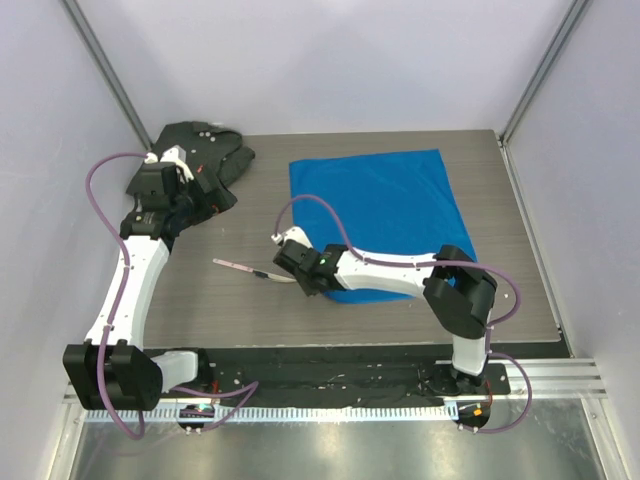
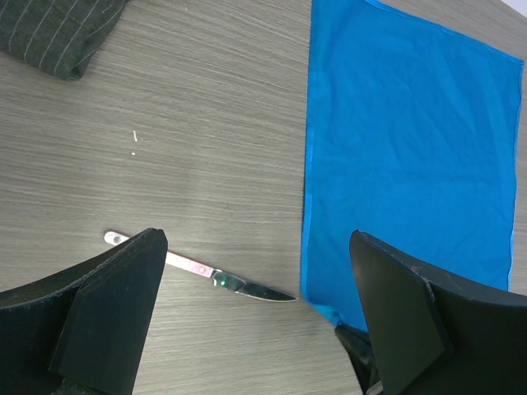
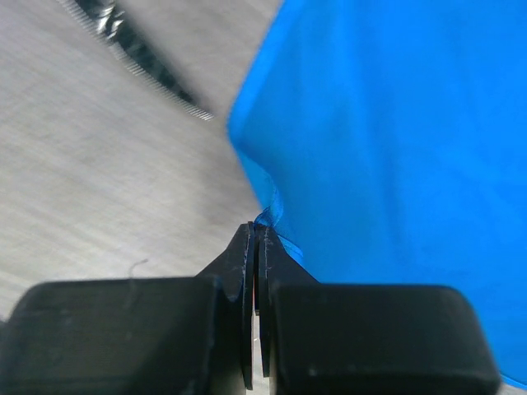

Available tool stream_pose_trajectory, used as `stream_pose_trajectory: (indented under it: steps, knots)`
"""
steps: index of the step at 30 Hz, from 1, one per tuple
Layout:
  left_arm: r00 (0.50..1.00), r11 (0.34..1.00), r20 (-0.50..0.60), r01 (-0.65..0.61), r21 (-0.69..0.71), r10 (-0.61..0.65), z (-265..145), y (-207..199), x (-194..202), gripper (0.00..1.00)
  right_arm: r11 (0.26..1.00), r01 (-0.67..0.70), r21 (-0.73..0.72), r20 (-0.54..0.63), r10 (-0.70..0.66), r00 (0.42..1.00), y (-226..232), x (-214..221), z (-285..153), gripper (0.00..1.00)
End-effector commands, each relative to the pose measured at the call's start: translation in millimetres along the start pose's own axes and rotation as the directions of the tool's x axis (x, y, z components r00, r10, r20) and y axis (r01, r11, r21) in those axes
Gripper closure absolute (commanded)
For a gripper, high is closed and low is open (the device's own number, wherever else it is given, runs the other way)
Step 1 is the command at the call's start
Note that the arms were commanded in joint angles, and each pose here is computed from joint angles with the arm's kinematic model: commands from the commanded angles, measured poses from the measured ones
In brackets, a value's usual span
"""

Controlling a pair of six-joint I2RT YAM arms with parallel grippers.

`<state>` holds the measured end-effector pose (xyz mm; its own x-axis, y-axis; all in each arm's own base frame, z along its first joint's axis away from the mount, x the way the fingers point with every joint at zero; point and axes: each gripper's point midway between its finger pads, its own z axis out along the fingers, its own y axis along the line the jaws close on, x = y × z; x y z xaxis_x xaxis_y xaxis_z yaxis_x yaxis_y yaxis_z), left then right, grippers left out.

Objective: Fold the napkin, place the utensils inside, and roll it up
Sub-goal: Fold the napkin

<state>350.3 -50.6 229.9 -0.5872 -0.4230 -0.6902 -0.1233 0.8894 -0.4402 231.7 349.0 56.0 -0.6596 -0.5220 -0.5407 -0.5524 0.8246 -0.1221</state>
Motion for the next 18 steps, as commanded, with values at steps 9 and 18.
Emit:
stream_pose_trajectory:
  steps: [9, 18]
  knots:
    - [0.999, 1.000, 0.044, 0.004, 0.015, -0.005, -6.2, -3.6, -10.6, 0.00, 0.993, -0.067, 0.102, 0.080, 0.059, 0.995, -65.0, -37.7, 7.5, 0.99]
    - [0.999, 1.000, 0.038, 0.004, 0.015, -0.005, -4.9, -3.5, -9.1, 0.00, 0.961, -0.145, 0.234, 0.106, 0.123, 0.987, -135.6, -50.7, 22.1, 0.99]
